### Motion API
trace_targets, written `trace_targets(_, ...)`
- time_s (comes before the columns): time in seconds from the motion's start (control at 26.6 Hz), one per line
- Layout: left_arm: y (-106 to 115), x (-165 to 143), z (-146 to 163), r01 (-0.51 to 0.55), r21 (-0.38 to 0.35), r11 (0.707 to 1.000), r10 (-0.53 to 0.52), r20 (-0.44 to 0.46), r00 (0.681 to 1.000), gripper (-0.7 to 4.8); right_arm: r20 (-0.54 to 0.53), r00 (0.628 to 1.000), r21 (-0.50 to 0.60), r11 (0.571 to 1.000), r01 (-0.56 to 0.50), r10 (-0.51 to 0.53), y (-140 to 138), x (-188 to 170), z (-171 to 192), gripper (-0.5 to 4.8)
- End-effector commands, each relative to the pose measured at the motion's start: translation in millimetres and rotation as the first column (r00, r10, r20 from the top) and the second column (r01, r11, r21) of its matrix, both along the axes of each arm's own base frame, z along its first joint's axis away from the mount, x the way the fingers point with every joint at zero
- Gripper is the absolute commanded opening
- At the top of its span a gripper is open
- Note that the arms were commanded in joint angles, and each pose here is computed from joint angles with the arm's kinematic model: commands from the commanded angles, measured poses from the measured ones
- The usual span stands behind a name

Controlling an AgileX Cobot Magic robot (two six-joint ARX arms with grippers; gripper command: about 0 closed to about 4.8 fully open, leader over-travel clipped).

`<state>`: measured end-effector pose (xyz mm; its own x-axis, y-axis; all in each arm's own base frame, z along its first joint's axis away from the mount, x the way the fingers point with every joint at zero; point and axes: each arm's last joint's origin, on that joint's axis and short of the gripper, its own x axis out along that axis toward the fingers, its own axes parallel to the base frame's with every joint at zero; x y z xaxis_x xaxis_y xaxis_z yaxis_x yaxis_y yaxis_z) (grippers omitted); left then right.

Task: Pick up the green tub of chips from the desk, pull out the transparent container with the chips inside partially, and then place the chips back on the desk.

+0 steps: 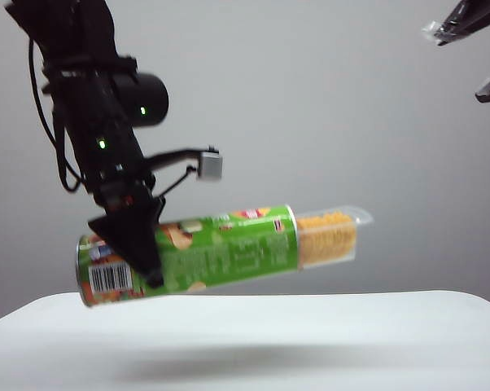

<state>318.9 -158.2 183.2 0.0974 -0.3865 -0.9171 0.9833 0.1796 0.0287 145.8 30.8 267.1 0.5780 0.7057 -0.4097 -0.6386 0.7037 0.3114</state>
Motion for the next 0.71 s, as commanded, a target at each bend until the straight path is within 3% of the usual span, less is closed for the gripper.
trace_targets(0.04, -3.3, 5.2, -9.2, -0.018, -0.022, 1.0, 0.018, -0.015, 1.0, 2.55, -0.007, 1.0, -0.003, 1.0, 0.0, 0.0, -0.2, -2.8, 1.2, 4.79)
trace_targets(0.71, -8.5, 13.8, -60.4, -0.107, 0.01, 0.994, 0.107, -0.165, 0.981, 2.56, -0.016, 1.0, -0.018, 1.0, -0.01, 0.01, -0.4, -4.2, -0.6, 4.79)
